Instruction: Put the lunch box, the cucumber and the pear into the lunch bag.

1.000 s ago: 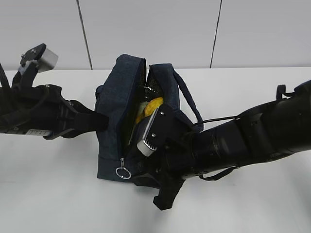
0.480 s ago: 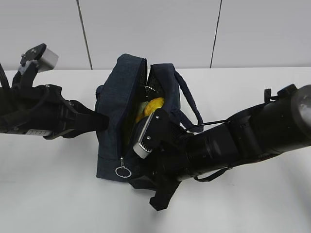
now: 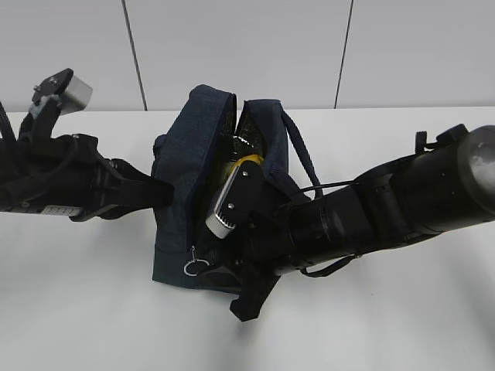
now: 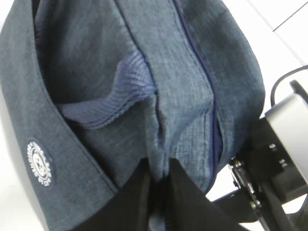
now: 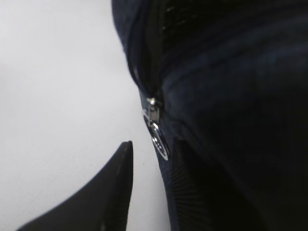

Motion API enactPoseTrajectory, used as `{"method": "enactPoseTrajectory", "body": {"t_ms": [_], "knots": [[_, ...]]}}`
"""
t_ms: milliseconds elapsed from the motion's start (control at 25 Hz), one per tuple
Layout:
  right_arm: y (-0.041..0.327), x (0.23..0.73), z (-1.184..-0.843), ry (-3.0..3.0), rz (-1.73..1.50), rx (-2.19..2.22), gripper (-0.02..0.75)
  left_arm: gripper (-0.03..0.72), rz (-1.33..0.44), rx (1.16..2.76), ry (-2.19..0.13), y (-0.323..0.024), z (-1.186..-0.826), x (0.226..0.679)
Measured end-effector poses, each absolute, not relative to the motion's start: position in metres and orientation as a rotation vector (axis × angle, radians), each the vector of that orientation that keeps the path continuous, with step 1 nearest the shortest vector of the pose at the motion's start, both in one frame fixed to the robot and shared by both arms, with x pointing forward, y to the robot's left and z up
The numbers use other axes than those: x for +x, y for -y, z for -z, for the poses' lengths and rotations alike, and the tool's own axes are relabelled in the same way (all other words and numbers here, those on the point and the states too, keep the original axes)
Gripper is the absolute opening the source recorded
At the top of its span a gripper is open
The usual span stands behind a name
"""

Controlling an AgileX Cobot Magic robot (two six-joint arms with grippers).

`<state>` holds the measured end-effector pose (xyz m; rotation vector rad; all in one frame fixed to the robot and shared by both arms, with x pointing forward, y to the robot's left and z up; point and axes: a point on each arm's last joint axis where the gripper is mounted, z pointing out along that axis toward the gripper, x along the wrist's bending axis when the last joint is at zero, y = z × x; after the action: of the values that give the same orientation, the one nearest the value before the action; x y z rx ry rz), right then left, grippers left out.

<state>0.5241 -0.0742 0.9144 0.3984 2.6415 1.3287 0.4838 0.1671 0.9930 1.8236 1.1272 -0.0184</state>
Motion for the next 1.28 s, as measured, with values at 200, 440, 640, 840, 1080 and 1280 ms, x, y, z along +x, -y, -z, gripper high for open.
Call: {"method": "enactPoseTrajectory", "body": {"t_ms": [200, 440, 640, 840, 1080, 1280], "knots": [[0.0749, 0.5249, -0.9111, -2.649, -1.31, 0.418, 0.235, 0.006, 0.017, 1.825, -1.124, -0.167, -0.9931, 0.4838], [0.0757, 0.5263, -0.9093, -2.649, -1.285, 0.428, 0.235, 0.006, 0.017, 1.825, -1.123, -0.167, -0.9931, 0.4838], [0.0768, 0.5273, -0.9084, -2.647, -1.26, 0.438, 0.235, 0.006, 0.019, 1.823, -1.124, -0.1669, -0.9932, 0.4838], [0.0779, 0.5283, -0.907, -2.645, -1.224, 0.449, 0.235, 0.006, 0.02, 1.822, -1.124, -0.1669, -0.9933, 0.4838], [0.079, 0.529, -0.9117, -2.629, -1.213, 0.452, 0.235, 0.006, 0.022, 1.821, -1.123, -0.1668, -0.9934, 0.4837], [0.0811, 0.5339, -0.9128, -2.608, -1.155, 0.471, 0.234, 0.006, 0.022, 1.82, -1.123, -0.1667, -0.9934, 0.4837]]}}
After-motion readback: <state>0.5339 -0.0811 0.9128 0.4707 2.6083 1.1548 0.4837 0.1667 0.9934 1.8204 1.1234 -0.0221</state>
